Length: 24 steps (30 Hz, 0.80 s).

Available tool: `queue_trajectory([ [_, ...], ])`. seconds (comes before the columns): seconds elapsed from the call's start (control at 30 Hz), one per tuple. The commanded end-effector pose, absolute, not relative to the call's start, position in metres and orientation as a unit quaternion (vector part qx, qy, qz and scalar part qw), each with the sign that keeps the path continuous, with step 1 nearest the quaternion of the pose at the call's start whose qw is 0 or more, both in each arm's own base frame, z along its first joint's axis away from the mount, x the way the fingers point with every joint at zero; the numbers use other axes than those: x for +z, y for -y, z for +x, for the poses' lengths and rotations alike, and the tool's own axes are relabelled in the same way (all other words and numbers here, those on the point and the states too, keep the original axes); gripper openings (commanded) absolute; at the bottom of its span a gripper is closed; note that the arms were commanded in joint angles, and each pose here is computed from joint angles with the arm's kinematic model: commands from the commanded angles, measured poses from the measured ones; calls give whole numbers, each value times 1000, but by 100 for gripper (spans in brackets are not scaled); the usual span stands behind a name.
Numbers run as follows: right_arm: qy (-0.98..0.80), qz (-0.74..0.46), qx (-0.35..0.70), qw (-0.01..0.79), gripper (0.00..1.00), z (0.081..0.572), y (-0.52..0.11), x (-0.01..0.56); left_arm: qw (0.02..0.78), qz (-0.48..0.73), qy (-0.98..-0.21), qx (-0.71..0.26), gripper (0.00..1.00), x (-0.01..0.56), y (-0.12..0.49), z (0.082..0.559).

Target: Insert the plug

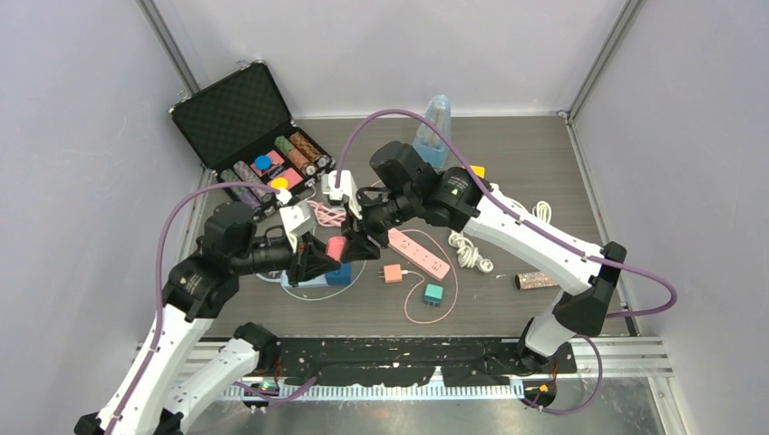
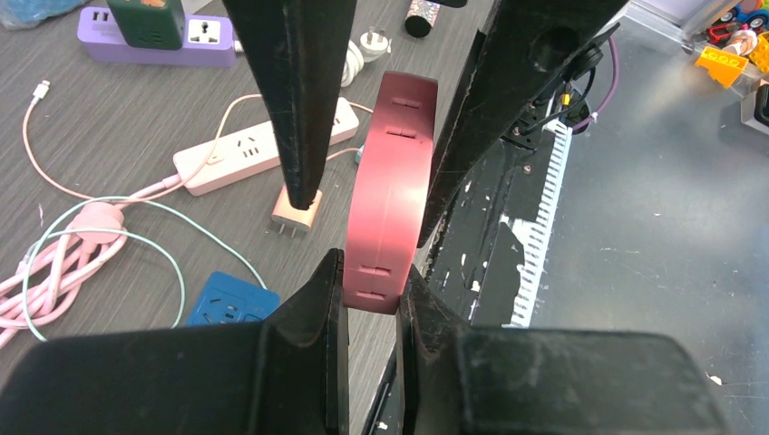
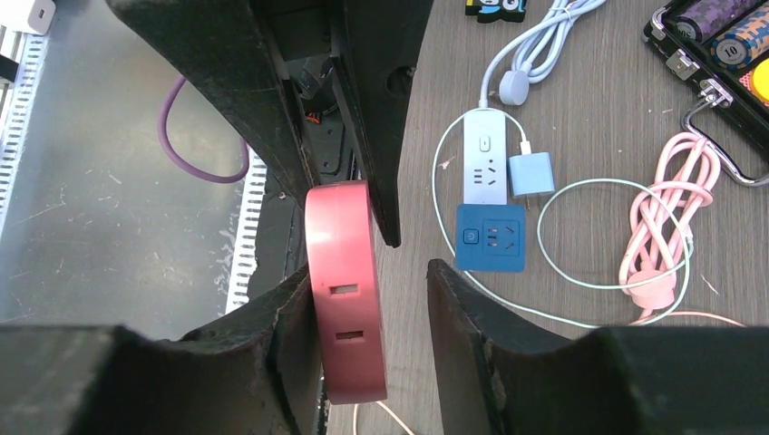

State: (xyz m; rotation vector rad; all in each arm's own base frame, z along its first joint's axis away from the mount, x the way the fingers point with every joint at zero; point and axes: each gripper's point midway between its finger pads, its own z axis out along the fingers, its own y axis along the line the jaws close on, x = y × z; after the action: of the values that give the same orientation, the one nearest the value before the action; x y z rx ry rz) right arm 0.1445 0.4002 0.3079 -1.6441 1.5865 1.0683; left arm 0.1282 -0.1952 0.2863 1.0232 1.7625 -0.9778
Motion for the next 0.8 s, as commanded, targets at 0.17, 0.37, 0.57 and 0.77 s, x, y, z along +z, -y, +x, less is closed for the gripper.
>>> queue_trajectory([
  [0.17,-573,-624,416,330,48,139,-404,330,448,416,-686,-395,0,306,197,129],
  [0.37,-570,-627,415,331,29,139,-405,330,444,415,-689,-395,0,305,197,128],
  [0.57,-569,-620,415,345,6,142,-408,336,459,396,-704,-371,59,304,190,136],
  [0.77,-580,-600,401,379,6,156,-412,336,517,348,-724,-297,84,312,159,141],
])
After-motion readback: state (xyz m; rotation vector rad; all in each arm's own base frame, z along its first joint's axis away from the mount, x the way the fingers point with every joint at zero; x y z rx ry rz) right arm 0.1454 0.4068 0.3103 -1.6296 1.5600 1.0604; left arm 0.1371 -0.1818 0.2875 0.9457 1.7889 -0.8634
